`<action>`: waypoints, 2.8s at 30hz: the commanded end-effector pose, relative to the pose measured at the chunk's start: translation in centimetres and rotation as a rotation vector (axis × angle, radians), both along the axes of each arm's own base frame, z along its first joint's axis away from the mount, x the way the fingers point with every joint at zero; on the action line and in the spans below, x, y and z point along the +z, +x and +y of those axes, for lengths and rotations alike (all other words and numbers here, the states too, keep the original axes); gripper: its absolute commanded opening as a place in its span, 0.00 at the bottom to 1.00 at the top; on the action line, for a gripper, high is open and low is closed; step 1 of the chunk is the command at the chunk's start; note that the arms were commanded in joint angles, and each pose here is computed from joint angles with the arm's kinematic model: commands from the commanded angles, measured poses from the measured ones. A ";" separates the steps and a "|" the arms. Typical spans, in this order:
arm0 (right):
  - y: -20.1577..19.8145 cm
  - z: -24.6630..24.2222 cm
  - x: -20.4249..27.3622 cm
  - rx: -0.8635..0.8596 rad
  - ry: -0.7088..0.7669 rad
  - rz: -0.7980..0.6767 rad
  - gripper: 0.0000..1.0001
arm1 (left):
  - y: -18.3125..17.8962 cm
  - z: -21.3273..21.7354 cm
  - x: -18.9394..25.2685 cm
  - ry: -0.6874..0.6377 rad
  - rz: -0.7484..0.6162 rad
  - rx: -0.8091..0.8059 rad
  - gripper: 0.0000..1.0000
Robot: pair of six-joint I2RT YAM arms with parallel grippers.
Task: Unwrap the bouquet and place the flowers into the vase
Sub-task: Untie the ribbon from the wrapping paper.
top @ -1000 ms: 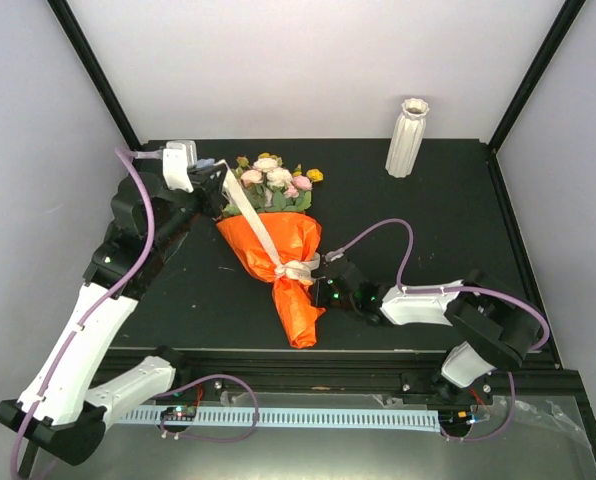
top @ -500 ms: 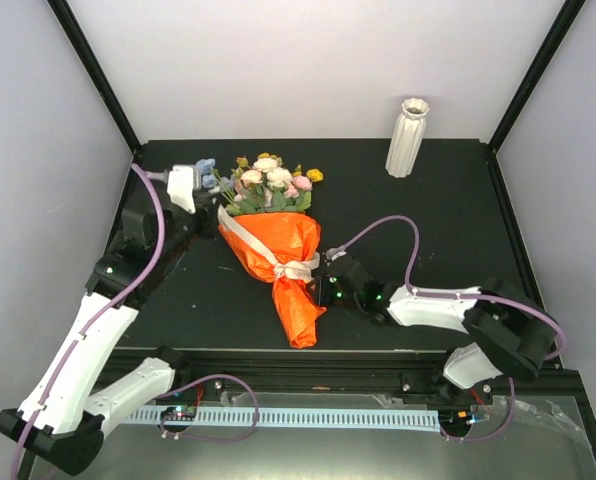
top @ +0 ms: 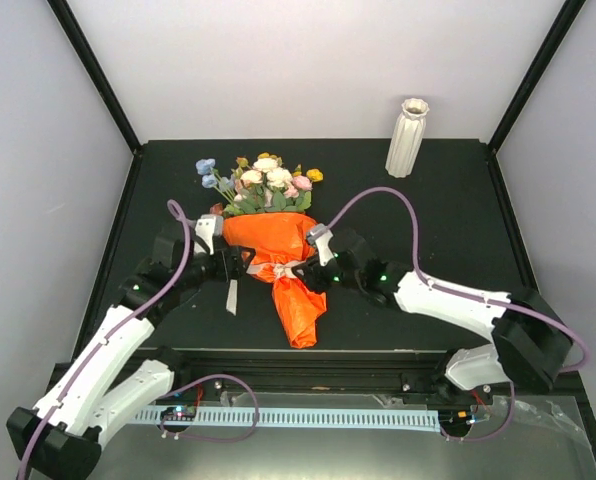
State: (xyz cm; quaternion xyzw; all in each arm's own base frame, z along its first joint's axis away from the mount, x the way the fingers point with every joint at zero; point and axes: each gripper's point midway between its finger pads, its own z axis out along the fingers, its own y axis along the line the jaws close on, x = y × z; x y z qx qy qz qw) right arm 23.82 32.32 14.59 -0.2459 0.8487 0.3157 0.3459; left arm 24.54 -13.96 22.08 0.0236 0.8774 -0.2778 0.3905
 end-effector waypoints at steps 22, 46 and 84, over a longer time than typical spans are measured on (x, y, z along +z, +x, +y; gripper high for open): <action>2.9 3.4 -5.1 0.266 -0.325 -0.145 0.50 | 3.8 -3.3 -8.6 -0.287 0.295 -0.078 0.73; 4.2 0.2 -1.0 0.033 -0.297 -0.172 0.01 | 4.8 -2.1 -11.7 -0.168 0.216 -0.058 0.68; 7.5 -29.4 26.4 -1.104 -0.084 -0.704 0.01 | 8.4 -6.5 -9.0 -0.305 0.264 -0.107 0.63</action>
